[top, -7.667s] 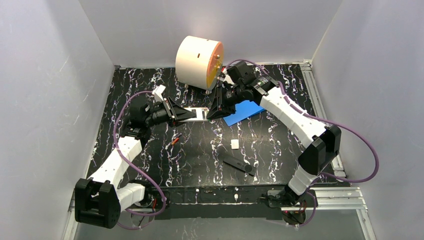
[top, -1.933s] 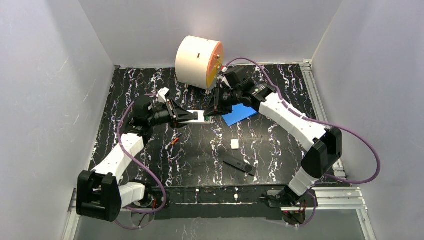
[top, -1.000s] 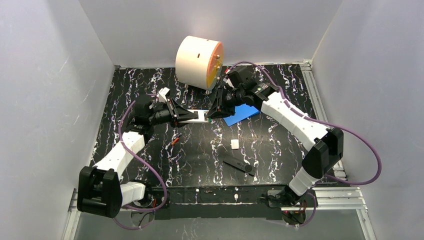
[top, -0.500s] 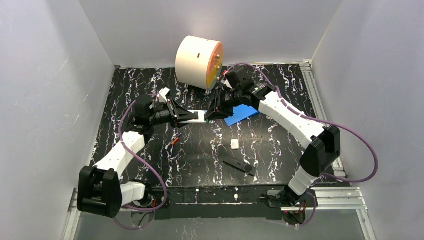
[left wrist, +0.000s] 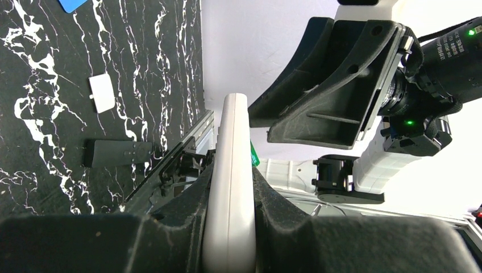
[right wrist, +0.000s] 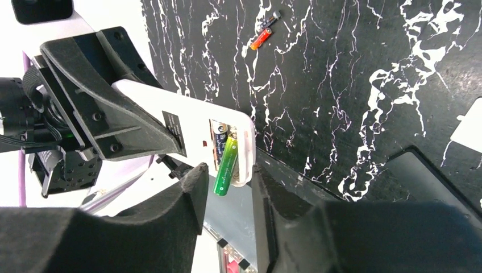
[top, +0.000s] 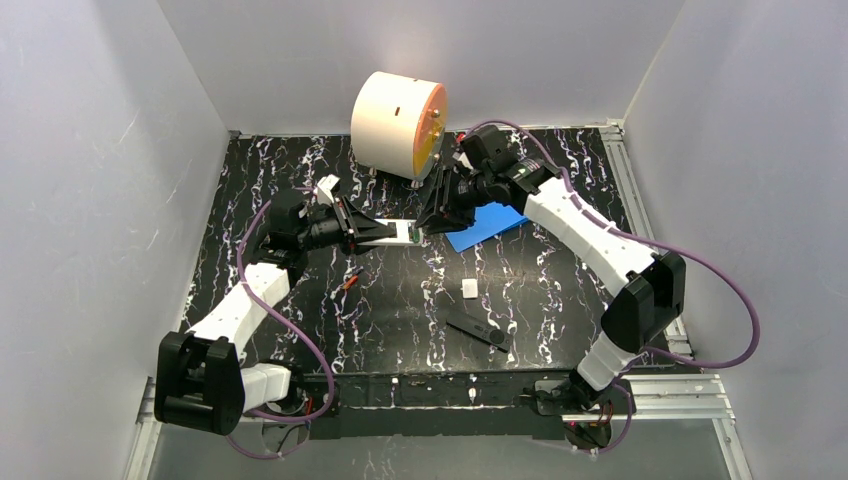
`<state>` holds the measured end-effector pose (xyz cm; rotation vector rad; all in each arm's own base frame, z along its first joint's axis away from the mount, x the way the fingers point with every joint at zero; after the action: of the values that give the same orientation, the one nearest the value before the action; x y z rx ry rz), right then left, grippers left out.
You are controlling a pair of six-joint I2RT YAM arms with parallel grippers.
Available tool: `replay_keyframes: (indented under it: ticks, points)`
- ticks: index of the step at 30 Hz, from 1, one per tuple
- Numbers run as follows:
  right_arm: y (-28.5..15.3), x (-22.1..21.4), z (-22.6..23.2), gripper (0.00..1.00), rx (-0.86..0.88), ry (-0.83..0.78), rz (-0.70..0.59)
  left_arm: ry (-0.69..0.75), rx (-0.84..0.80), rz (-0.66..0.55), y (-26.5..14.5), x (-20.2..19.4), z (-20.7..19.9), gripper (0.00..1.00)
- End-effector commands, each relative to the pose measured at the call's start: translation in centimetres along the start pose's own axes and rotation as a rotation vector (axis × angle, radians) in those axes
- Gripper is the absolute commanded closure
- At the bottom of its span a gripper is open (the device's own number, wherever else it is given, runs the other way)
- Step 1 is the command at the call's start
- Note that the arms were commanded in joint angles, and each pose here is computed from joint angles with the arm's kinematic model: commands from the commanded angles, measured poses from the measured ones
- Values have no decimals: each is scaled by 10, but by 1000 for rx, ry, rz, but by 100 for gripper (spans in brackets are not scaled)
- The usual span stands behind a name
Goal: Load the batteries into the remote control
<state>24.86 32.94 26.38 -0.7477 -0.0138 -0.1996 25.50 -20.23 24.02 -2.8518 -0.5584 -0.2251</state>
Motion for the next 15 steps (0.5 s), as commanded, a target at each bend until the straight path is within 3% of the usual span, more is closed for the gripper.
replay_keyframes:
  ticks: [1, 7, 15]
  points:
    - [-29, 6, 22, 51, 100, -88, -83, 32, -48, 7, -2, 5, -22, 100]
    - [-53, 19, 51, 21, 303, -214, -274, -92, -86, 81, -5, 2, -41, 100]
    - [-55, 18, 47, 17, 464, -165, -385, -326, -79, 94, -4, 6, -49, 100]
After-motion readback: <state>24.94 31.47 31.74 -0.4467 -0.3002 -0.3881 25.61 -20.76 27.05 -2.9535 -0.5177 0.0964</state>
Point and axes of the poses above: each gripper's point midway between its finger pads, its own y axis out along the fingers, its own z axis along the line the jaws close on, x = y × z, the point moved 2 cm from there along -y, back along the fingers, and after that the axes turned 7 degrees about y, right-handed, at the moved point
